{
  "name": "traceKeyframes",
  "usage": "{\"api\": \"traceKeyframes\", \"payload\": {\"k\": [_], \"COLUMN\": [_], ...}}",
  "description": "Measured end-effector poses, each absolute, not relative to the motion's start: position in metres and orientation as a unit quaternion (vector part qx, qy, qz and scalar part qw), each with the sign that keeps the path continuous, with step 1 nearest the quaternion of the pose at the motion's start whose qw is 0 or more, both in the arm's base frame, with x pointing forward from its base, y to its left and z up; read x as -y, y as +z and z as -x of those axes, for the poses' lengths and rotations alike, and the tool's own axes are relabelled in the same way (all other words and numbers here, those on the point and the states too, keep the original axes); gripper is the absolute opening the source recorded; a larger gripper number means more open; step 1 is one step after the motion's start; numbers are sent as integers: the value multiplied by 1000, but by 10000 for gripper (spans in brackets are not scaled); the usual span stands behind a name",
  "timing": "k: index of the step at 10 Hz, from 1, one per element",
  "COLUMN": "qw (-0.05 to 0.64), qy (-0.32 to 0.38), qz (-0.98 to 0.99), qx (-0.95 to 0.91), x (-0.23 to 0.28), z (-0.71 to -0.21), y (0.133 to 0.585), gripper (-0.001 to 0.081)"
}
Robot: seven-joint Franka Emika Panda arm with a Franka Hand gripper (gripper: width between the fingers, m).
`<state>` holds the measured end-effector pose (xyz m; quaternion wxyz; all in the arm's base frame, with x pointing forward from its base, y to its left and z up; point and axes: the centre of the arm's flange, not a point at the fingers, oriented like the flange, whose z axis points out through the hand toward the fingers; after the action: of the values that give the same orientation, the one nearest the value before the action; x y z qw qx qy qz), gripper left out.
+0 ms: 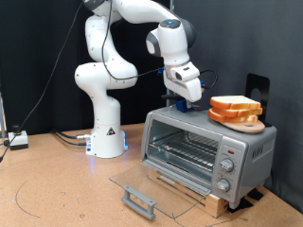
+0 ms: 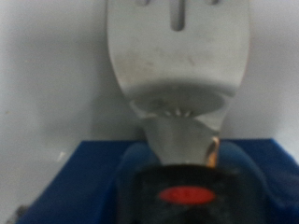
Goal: Make a piece of toast with the oven
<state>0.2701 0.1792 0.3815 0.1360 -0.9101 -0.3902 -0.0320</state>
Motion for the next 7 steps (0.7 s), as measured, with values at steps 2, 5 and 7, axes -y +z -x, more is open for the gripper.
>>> {"api": "traceKeyframes", "payload": {"k": [2, 5, 7], "qw": [136, 144, 175], "qy": [-32, -42, -76], "qz": [910, 911, 905], "qx": [390, 385, 381], "x": [-179, -179, -178], "z": [-270, -269, -269], "y": [382, 386, 404], "gripper": [396, 396, 396]}}
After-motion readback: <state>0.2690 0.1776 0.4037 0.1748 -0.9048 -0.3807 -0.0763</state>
